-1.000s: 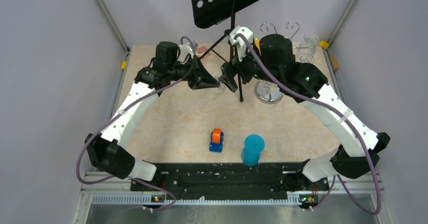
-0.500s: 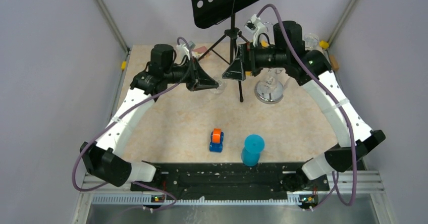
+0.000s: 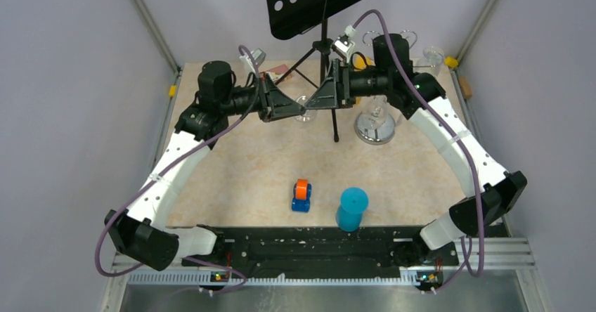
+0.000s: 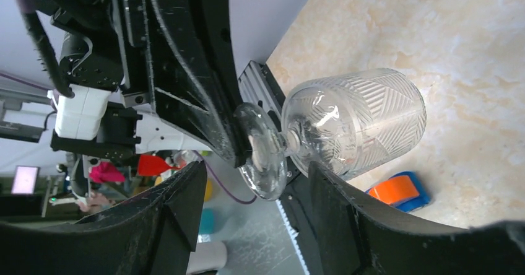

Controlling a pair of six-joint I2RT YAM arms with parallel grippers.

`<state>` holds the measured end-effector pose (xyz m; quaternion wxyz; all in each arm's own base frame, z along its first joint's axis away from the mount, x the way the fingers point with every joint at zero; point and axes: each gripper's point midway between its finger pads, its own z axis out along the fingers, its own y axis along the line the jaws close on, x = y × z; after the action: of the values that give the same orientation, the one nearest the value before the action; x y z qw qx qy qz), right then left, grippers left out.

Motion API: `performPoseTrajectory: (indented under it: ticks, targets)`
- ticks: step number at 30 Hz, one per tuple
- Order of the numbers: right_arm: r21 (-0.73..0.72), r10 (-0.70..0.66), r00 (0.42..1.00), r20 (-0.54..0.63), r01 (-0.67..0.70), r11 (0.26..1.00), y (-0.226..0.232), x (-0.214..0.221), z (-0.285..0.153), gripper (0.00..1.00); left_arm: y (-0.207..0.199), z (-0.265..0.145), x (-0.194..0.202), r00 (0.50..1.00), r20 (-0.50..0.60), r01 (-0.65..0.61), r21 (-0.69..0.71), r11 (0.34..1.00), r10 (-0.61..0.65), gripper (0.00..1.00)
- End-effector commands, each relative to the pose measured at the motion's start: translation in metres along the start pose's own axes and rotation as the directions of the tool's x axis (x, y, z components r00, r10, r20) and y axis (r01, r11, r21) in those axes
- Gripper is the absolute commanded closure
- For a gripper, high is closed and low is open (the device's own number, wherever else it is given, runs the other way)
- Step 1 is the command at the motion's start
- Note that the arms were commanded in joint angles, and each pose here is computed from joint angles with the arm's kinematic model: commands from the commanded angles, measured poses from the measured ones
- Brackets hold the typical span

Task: Place the wine glass upside down on the wine glass rack
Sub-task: Turn the wine glass upside down at the wine rack.

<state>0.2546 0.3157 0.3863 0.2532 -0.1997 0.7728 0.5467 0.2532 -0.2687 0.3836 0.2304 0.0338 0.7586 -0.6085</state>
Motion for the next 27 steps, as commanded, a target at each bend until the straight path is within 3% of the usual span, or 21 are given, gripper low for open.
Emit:
performPoseTrajectory:
  ticks: [1,3,9,16,21,27]
  targets:
    - [-0.066,-0.022,0.997,0.068,0.026,0.997,0.0206,-0.0166,-0.0065,0.39,-0.04,-0.0127,-0.0039,0.992,0.045,-0.122,0.12,0.985,0.117,1.0]
    - [-0.057,-0.018,0.997,0.071,0.022,0.998,0.0178,-0.0173,-0.0062,0.39,-0.041,-0.0131,-0.0038,0.992,0.046,-0.125,0.124,0.984,0.12,1.0]
    - [-0.098,0.014,0.998,0.056,-0.009,0.995,0.0198,-0.0146,-0.0032,0.6,-0.0434,-0.014,-0.0043,0.991,0.053,-0.126,0.133,0.983,0.12,1.0]
    - [-0.118,0.033,0.999,0.034,-0.029,0.993,0.0194,-0.0095,-0.0014,0.73,-0.0432,-0.0128,-0.0064,0.991,0.06,-0.124,0.137,0.983,0.117,1.0]
    - [-0.128,0.033,0.999,0.027,-0.029,0.991,0.0192,-0.0083,-0.0005,1.0,-0.0426,-0.0119,-0.0068,0.992,0.06,-0.122,0.137,0.983,0.115,1.0]
    - [-0.131,0.023,0.999,0.036,-0.018,0.991,0.0201,-0.0112,-0.0006,1.0,-0.042,-0.0114,-0.0079,0.991,0.065,-0.121,0.133,0.984,0.113,1.0]
